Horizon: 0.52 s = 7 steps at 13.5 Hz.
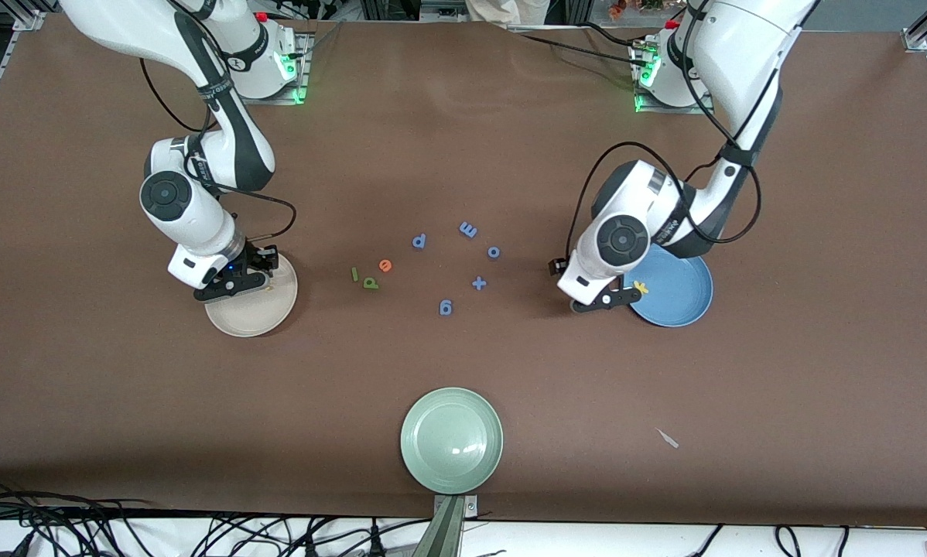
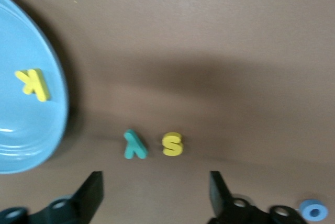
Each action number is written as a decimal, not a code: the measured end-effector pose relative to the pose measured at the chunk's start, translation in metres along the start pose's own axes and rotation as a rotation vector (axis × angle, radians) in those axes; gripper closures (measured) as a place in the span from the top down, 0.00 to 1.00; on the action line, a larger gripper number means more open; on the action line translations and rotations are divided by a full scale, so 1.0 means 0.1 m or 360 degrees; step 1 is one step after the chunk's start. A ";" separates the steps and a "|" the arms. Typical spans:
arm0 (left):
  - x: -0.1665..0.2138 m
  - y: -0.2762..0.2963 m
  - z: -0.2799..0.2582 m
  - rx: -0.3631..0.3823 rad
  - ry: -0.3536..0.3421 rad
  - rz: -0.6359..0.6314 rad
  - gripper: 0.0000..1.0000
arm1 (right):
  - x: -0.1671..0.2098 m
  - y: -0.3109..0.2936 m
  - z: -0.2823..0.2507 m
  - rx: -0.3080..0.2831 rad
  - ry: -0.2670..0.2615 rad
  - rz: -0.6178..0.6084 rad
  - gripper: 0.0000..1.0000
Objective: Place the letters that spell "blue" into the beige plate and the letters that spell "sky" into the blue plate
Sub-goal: 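Grasp the yellow s with the left gripper while the right gripper grasps the l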
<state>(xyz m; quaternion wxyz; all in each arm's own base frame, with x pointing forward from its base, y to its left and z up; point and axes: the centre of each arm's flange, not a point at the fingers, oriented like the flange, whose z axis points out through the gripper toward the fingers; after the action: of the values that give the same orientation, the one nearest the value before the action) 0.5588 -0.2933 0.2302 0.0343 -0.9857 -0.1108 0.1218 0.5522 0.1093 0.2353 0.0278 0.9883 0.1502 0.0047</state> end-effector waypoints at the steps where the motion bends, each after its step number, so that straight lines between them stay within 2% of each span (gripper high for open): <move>1: 0.01 0.01 0.03 -0.0012 0.0009 -0.0008 0.71 | 0.00 -0.02 0.00 0.0002 0.0000 -0.0004 0.71; 2: 0.02 0.02 0.08 -0.0027 0.0021 -0.0017 0.66 | 0.01 -0.04 0.00 0.0006 0.0002 0.0001 0.76; 4: 0.03 0.04 0.19 -0.0041 0.0025 -0.0024 0.66 | 0.07 -0.21 -0.05 0.0024 0.0022 0.0057 0.76; 7: 0.04 0.06 0.30 -0.0052 0.0026 -0.0024 0.66 | 0.20 -0.81 -0.06 0.0083 0.0036 0.0194 0.76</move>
<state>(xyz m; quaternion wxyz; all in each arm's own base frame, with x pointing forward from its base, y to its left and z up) 0.5564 -0.2965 0.1995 0.0201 -0.9863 -0.1200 0.1117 0.5472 0.1925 0.2367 0.0000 0.9958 0.0902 0.0136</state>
